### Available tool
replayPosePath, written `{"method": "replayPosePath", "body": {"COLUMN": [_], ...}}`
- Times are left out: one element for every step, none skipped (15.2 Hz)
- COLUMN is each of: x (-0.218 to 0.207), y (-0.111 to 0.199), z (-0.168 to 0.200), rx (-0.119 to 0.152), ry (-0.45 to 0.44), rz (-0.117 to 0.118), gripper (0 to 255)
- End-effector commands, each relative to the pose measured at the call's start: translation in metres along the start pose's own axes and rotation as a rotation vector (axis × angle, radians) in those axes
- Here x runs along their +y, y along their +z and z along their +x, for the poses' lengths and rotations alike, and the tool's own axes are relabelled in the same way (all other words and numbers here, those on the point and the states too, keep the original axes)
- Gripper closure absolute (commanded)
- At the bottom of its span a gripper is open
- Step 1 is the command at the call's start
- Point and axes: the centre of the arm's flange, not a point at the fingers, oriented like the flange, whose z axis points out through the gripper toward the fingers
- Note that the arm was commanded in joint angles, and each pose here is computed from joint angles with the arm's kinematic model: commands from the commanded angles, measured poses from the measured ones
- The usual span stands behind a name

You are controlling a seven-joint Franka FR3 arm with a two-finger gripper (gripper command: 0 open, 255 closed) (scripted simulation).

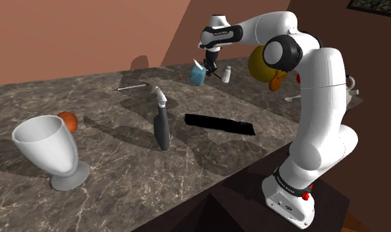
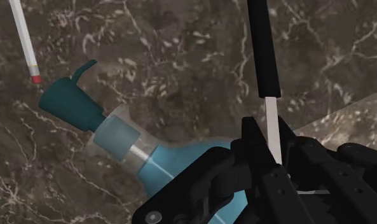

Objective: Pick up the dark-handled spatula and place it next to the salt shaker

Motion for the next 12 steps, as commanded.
{"method": "replayPosePath", "body": {"x": [-0.0008, -0.0008, -0.0008, -0.0008, -0.0008, -0.0008, -0.0008, -0.0008, 0.0009, 0.0025, -0.0017, -0.0029], "y": [0.0255, 0.0255, 0.0255, 0.0255, 0.0255, 0.0255, 0.0255, 0.0255, 0.027, 0.0245, 0.0262, 0.0268], "z": [0.0055, 0.0055, 0.0055, 0.0055, 0.0055, 0.0055, 0.0055, 0.0055, 0.0056, 0.0068, 0.0062, 0.0051], "rx": [0.005, 0.005, 0.005, 0.005, 0.005, 0.005, 0.005, 0.005, 0.005, 0.005, 0.005, 0.005], "ry": [-0.007, -0.007, -0.007, -0.007, -0.007, -0.007, -0.007, -0.007, -0.007, -0.007, -0.007, -0.007], "rz": [0.028, 0.028, 0.028, 0.028, 0.028, 0.028, 0.028, 0.028, 0.028, 0.028, 0.028, 0.028], "gripper": [255, 255, 255, 255, 255, 255, 255, 255, 0, 0, 0, 0]}}
